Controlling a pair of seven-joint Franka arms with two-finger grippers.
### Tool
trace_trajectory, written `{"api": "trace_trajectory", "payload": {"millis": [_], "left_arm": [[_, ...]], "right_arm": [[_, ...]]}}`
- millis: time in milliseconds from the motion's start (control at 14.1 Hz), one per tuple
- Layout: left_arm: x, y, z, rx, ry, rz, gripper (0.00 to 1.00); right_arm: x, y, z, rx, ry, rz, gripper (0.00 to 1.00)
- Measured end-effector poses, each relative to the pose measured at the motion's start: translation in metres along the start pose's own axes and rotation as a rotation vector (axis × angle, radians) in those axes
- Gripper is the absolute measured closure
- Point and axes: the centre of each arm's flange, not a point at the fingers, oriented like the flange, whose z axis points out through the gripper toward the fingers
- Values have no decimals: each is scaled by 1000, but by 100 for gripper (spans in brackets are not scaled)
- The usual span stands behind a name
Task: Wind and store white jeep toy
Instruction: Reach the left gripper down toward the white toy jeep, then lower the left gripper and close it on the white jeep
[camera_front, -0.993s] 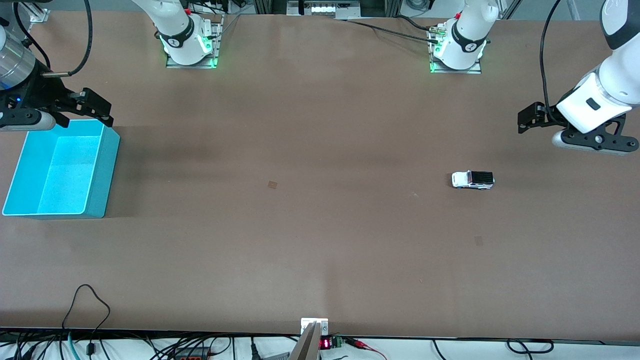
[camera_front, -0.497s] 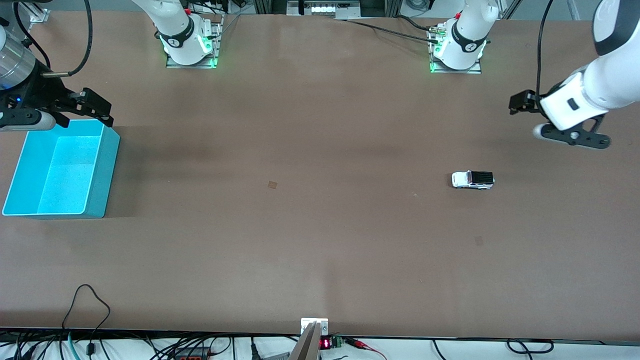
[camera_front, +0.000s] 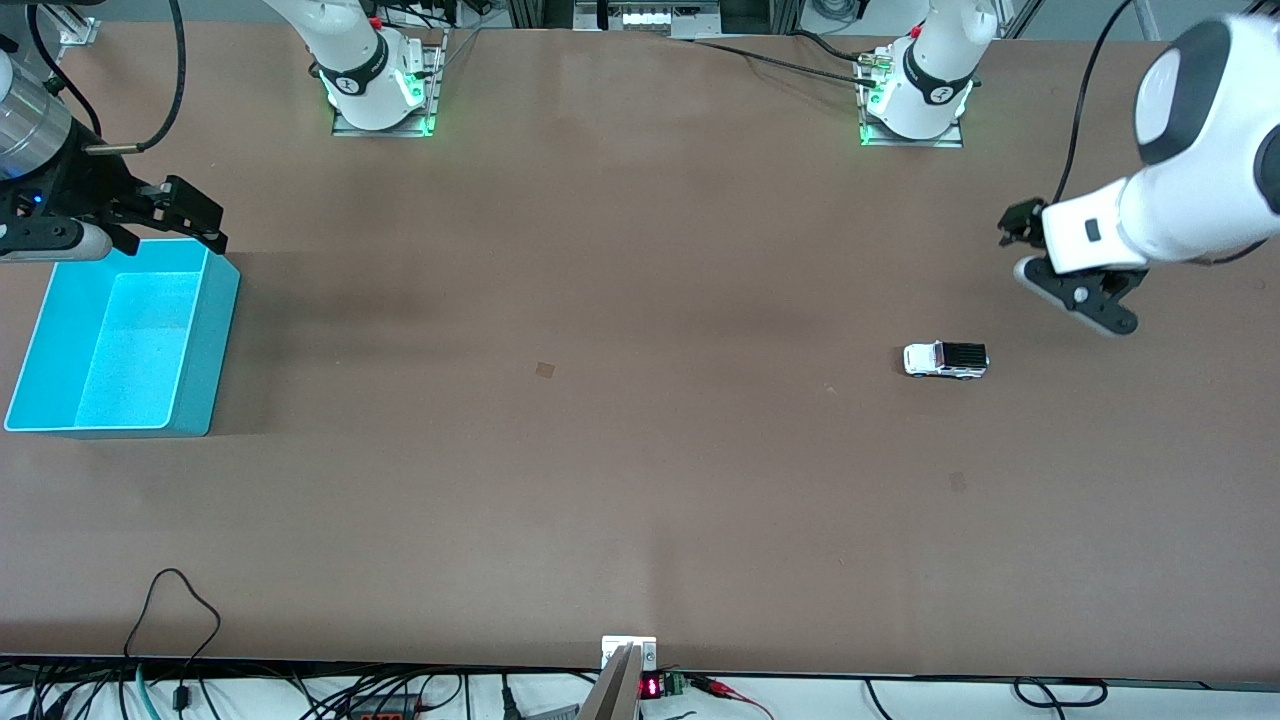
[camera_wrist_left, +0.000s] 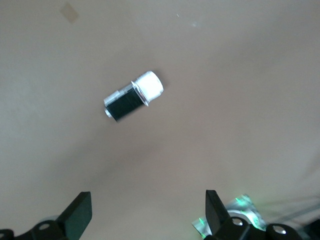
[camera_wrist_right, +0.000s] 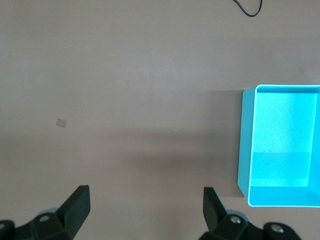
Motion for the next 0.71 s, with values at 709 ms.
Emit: {"api": "trace_trajectory", "payload": {"millis": [709], "left_arm": [[30,-3,172,197,48,539,0]], "right_arm": [[0,-2,0,0,1,-3,0]]}}
